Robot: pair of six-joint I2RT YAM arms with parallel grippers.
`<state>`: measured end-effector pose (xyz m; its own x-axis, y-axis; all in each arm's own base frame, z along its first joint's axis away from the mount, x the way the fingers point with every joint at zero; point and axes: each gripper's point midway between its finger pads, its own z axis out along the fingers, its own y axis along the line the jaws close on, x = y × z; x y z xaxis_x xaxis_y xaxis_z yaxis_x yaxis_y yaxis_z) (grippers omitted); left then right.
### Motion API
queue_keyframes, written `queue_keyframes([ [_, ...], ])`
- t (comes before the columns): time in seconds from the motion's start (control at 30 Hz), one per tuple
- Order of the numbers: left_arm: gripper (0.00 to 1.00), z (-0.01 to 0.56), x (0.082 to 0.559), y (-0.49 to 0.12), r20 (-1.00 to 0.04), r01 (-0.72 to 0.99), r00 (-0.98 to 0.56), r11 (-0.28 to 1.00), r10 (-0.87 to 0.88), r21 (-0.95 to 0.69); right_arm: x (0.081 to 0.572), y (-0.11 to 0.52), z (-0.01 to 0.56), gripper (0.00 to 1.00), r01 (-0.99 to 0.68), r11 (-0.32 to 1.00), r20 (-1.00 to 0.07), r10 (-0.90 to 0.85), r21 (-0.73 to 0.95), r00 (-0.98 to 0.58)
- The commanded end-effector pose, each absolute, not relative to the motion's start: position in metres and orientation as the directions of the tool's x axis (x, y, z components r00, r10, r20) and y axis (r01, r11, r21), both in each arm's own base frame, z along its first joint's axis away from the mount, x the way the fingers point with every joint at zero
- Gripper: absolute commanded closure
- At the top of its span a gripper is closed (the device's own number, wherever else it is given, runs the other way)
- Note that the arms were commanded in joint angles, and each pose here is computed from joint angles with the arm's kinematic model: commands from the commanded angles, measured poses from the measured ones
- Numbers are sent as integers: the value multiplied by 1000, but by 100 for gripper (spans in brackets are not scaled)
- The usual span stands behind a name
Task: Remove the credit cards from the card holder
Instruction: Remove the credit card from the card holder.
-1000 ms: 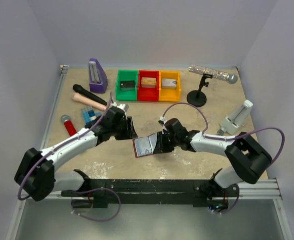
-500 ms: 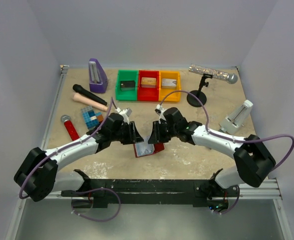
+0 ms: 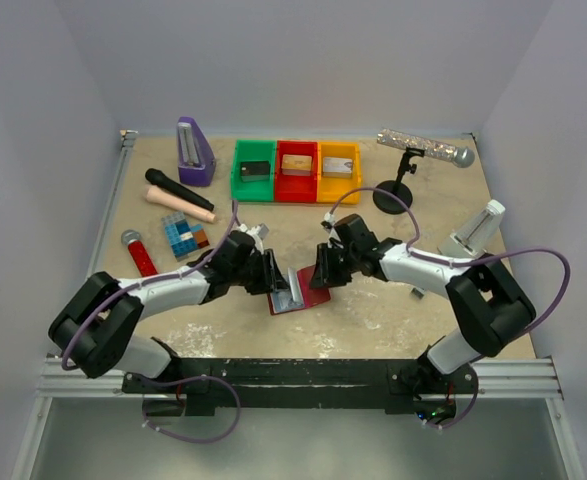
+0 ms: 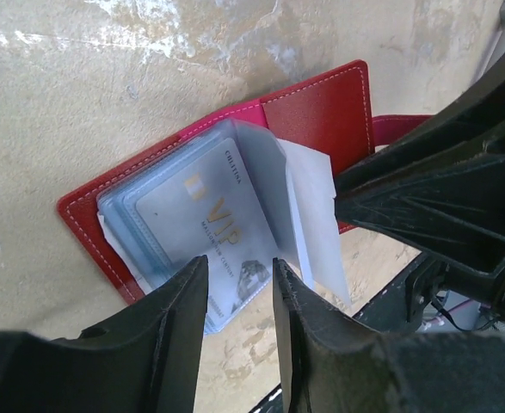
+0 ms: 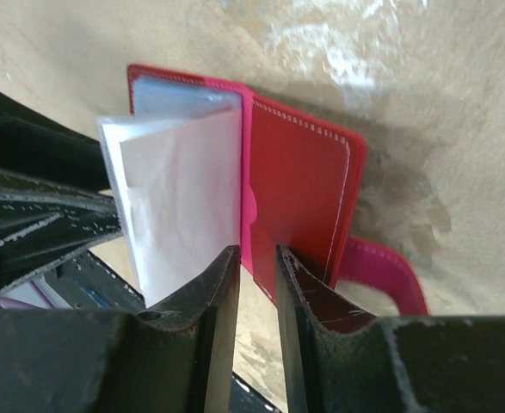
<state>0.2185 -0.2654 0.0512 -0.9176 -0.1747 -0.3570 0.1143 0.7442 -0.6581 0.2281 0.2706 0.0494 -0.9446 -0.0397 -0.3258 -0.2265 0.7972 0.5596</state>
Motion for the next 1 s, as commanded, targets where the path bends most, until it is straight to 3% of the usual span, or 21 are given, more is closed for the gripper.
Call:
queue_keyframes([
  [0.0, 60, 78, 234, -292, -397, 174, -901, 695, -172, -697, 223, 265, 52, 72, -242, 789, -349, -38, 565, -936],
  [0.43, 60, 67, 229, -330, -389, 230, -919, 707, -69, -669, 197, 248, 35, 72, -200, 796, -317, -10, 572, -948],
  [0.73, 60, 58, 234, -339, -376, 230, -925, 709, -53, -666, 190, 246, 95, 72, -313, 732, -458, -2, 605, -889],
  [0.97, 60, 58, 237, -346, -369, 236, -929, 706, -39, -667, 194, 261, 113, 77, -352, 686, -478, -6, 637, -878],
])
